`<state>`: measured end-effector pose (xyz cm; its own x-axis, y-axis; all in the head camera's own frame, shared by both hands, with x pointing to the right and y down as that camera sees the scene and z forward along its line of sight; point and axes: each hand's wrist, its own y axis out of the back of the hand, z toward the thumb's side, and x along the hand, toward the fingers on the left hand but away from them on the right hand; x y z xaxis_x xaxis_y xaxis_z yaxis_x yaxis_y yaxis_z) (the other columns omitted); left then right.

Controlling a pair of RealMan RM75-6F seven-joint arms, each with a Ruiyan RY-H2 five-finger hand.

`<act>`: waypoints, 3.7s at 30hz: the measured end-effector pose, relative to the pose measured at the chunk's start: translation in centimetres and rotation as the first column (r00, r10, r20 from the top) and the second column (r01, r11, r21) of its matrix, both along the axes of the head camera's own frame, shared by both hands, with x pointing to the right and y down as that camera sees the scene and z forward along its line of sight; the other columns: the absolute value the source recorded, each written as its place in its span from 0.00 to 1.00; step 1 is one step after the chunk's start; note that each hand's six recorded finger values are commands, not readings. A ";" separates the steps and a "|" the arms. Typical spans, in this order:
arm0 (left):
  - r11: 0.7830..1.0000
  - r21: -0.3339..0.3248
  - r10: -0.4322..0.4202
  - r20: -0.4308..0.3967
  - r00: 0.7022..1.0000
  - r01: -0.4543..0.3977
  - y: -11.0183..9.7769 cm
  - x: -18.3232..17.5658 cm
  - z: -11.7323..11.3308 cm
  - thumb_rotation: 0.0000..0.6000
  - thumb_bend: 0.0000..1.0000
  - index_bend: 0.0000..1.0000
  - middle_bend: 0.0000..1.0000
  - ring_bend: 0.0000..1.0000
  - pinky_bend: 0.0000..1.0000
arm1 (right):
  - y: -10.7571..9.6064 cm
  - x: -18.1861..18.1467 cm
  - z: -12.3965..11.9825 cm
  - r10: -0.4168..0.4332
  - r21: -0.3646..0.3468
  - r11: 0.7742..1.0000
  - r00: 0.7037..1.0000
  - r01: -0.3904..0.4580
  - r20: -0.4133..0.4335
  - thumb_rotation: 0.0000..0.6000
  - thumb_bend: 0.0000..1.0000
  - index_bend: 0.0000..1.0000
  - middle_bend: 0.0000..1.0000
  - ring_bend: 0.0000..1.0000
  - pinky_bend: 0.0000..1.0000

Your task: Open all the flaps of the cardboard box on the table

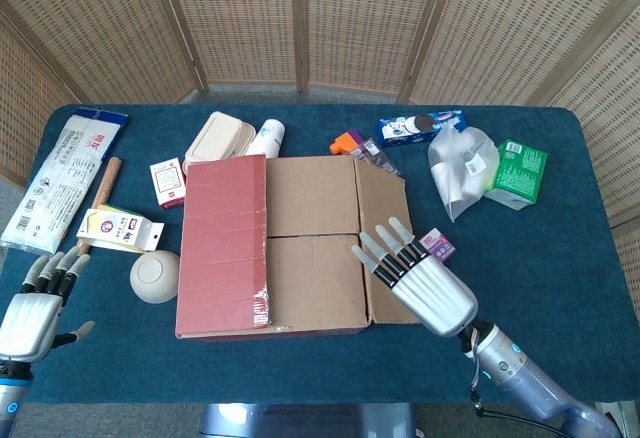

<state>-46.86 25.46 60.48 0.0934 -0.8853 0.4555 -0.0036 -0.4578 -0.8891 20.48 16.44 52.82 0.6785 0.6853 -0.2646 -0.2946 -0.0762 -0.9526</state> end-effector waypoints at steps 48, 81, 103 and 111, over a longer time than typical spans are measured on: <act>1.000 -0.006 0.000 -0.007 1.000 0.000 0.0 0.0 0.2 1.00 0.10 0.07 0.00 0.00 0.00 | -4.0 -11.6 5.1 0.099 -0.244 0.970 0.898 0.010 0.429 1.00 0.13 0.00 0.00 0.00 0.01; 0.984 0.133 0.138 -0.141 0.980 -0.120 -6.4 5.2 -4.1 1.00 0.08 0.06 0.00 0.00 0.00 | -8.9 -2.9 2.1 0.302 -0.225 0.949 0.845 -0.222 0.441 1.00 0.14 0.00 0.00 0.00 0.03; 0.889 0.223 0.455 -0.327 0.828 -0.401 -16.7 17.9 -7.8 1.00 0.04 0.08 0.00 0.00 0.00 | -7.2 14.3 0.9 0.584 -0.157 0.809 0.749 -0.566 0.314 1.00 0.14 0.00 0.00 0.00 0.03; 0.860 0.201 0.508 -0.428 0.748 -0.469 -18.1 23.5 -8.9 1.00 0.03 0.09 0.00 0.00 0.00 | -4.0 18.4 0.5 0.647 -0.123 0.757 0.712 -0.641 0.272 1.00 0.14 0.00 0.00 0.00 0.03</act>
<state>-23.41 7.37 51.57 0.6989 -0.6913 0.1833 -0.2060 -0.4401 -0.8740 38.91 12.40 53.36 0.1193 0.9811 -0.1524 0.1115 -0.1658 -0.9798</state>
